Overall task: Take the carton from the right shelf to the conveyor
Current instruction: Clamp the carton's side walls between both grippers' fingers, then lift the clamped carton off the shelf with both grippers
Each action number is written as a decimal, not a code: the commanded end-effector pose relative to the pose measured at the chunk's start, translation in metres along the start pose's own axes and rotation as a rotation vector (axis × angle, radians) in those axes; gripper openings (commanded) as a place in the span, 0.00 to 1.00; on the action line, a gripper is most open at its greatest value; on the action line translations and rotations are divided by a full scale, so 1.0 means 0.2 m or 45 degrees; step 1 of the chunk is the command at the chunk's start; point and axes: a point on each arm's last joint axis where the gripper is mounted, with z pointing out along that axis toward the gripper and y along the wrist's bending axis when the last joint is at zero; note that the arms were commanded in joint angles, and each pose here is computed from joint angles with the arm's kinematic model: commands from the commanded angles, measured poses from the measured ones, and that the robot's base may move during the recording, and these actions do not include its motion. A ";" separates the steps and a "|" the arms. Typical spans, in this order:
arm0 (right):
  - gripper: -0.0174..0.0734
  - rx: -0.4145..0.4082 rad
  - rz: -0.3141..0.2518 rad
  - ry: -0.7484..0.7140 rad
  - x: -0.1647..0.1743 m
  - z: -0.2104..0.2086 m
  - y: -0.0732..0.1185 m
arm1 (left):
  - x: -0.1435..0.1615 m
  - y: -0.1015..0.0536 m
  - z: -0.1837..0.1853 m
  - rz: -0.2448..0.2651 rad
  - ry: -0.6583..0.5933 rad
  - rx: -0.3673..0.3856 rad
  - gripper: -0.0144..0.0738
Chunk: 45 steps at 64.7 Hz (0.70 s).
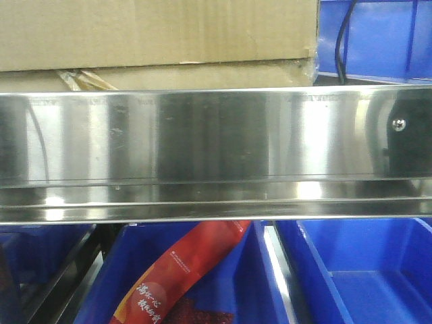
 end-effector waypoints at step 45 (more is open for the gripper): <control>0.12 0.013 -0.001 -0.018 -0.01 0.02 -0.01 | -0.01 -0.01 0.04 0.005 0.001 0.004 0.15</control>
